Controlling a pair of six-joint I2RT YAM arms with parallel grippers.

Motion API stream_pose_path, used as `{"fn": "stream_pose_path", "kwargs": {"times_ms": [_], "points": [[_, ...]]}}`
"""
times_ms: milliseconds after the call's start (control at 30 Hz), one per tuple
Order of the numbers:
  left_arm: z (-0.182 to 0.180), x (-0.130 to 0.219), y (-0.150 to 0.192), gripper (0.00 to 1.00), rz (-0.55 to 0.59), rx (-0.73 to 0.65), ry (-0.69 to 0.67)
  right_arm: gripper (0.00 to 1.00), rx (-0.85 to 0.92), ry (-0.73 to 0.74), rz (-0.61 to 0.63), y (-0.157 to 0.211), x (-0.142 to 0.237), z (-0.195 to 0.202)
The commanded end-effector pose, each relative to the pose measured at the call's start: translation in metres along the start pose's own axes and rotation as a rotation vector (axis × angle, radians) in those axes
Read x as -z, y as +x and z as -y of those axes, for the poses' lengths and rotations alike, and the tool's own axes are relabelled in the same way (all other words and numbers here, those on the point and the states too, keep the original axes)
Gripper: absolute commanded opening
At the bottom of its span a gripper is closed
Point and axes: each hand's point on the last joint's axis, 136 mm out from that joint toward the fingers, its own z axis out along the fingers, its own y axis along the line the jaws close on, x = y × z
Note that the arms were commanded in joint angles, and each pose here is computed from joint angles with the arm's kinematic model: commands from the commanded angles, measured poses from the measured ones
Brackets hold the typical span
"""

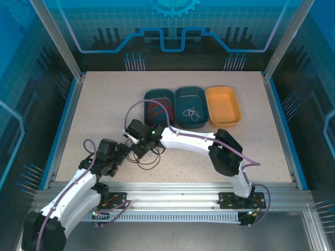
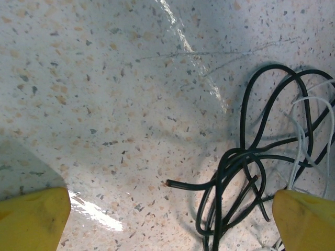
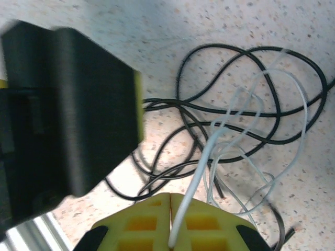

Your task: Untangle the cables

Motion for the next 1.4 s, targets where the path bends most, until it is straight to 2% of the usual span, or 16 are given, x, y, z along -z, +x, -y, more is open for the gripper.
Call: {"fn": "stream_pose_path", "kwargs": {"times_ms": [0, 333, 633, 1100, 1267, 1367], "points": [[0.000, -0.002, 0.004, 0.99, -0.024, -0.003, 0.018, 0.01, 0.005, -0.151, 0.134, -0.028, 0.034, -0.018], [0.006, -0.002, 0.005, 0.99, -0.035, -0.029, 0.041, 0.02, 0.017, -0.287, 0.339, -0.058, 0.084, -0.021], [0.009, -0.004, 0.007, 0.99, -0.047, -0.034, 0.047, 0.03, 0.105, -0.383, 0.485, -0.077, 0.128, -0.038], [0.023, -0.008, 0.008, 0.99, -0.070, -0.037, 0.088, 0.03, 0.119, -0.379, 0.628, -0.091, 0.186, -0.022], [0.039, -0.011, 0.010, 0.99, -0.091, -0.041, 0.151, 0.03, 0.092, -0.373, 0.678, -0.094, 0.207, -0.005], [0.063, -0.008, 0.015, 0.99, -0.116, -0.109, 0.238, 0.03, 0.073, -0.369, 0.700, -0.095, 0.215, 0.006]]}}
